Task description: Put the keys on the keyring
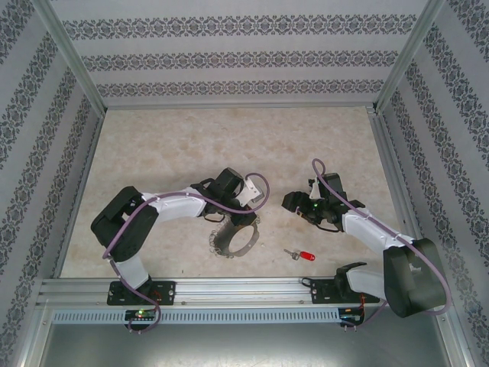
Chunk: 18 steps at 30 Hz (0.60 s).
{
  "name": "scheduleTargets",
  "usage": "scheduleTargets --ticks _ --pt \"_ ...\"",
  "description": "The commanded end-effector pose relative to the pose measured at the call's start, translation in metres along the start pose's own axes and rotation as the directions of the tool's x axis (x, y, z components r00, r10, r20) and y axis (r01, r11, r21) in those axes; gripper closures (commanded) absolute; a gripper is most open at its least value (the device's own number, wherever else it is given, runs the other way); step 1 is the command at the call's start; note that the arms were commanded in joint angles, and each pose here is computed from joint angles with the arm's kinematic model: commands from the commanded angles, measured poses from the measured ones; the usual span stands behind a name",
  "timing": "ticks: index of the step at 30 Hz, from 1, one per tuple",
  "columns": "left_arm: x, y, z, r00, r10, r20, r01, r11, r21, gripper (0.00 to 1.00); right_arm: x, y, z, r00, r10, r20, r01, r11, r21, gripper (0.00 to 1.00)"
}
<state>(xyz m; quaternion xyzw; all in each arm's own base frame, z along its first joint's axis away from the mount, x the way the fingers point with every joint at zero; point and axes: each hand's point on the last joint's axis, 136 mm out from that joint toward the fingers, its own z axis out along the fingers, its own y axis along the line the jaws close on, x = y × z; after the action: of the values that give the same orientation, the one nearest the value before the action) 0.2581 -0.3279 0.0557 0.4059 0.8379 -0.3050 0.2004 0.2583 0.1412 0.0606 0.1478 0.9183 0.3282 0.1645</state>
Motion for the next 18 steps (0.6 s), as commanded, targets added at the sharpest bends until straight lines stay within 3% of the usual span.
scheduleTargets --ticks 1,18 --pt "0.002 -0.003 0.004 1.000 -0.027 0.008 0.027 0.999 0.044 0.79 -0.001 0.001 -0.002 1.000 -0.015 0.003 0.015 1.000 0.005 0.26" --pt "0.022 -0.014 0.018 0.999 -0.042 0.010 0.041 0.996 0.079 0.78 -0.001 -0.001 0.000 1.000 -0.009 0.001 0.009 1.000 0.012 0.26"
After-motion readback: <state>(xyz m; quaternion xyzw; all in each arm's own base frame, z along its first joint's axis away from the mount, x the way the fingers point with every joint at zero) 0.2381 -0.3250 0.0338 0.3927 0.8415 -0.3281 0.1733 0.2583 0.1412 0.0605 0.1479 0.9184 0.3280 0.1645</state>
